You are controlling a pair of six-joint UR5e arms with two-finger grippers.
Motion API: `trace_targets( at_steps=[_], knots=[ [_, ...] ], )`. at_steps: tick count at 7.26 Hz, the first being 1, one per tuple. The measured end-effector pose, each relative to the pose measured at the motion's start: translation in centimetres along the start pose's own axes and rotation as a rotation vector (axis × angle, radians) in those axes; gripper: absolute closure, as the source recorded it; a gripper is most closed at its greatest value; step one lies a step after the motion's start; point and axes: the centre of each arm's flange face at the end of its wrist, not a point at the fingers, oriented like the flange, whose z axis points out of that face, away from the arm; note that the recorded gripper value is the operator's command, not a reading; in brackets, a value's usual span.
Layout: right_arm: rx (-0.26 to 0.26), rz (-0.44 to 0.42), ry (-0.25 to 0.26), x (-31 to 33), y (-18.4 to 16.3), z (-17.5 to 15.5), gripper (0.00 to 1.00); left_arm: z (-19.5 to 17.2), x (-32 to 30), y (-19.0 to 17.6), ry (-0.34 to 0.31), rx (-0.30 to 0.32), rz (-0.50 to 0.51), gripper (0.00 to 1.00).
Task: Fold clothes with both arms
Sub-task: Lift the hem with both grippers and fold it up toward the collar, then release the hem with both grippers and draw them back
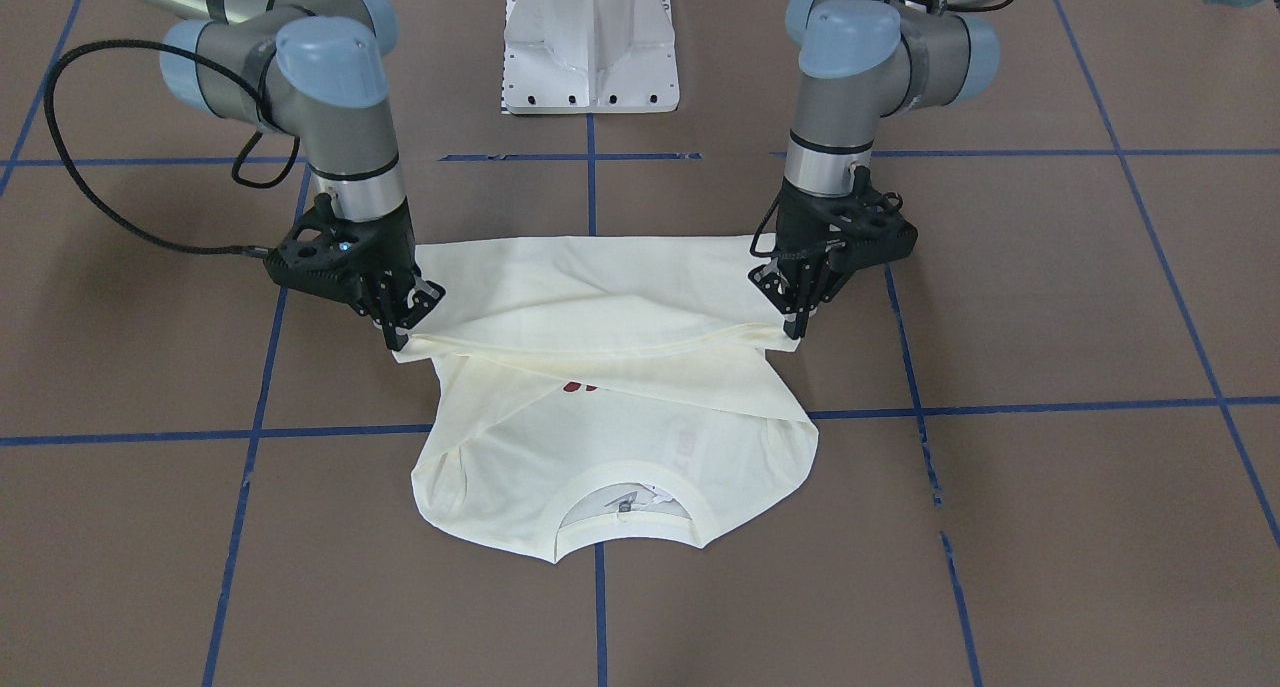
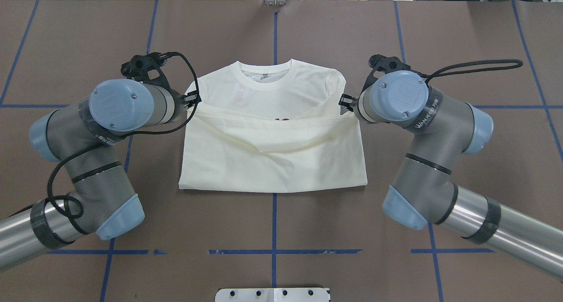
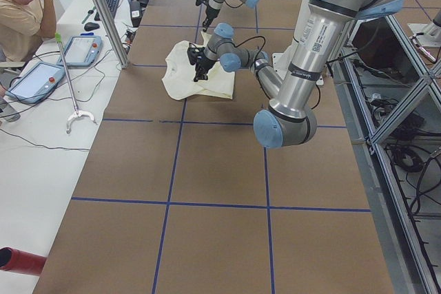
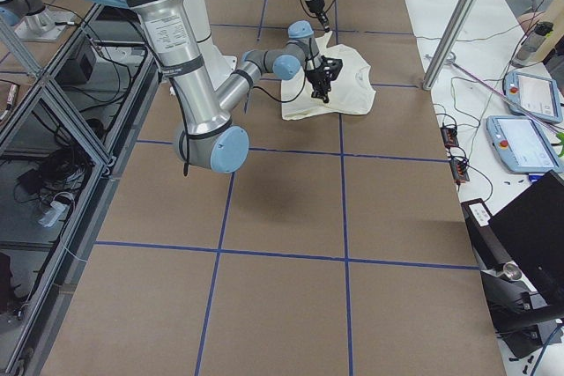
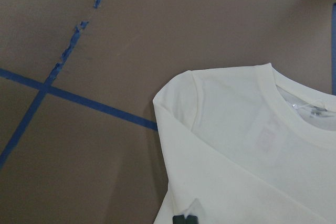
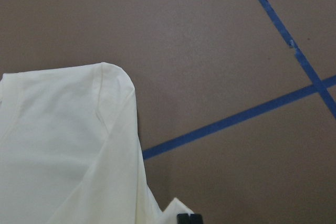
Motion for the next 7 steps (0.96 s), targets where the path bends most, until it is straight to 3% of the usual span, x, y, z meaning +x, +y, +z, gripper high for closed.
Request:
trace_targets(
  at_steps=[3, 5, 6, 7],
  knots=[
    [0.021, 0.022, 0.014, -3.3, -4.9, 6.0, 1.00, 7.8, -1.4, -4.3, -0.011, 0.085, 0.011, 1.00],
    [0.022, 0.011, -0.004, -3.3, -6.1, 8.4, 1.00, 10.4, -2.6, -5.0, -0.011, 0.111, 0.021, 1.00],
    [0.022, 0.010, -0.004, -3.4, -6.2, 8.9, 1.00, 10.5, -2.4, -5.0, -0.004, 0.114, 0.023, 0.58],
    [0.023, 0.010, -0.010, -3.7, -6.3, 8.9, 0.60, 10.3, -1.9, -5.1, 0.007, 0.114, 0.024, 0.36]
  ],
)
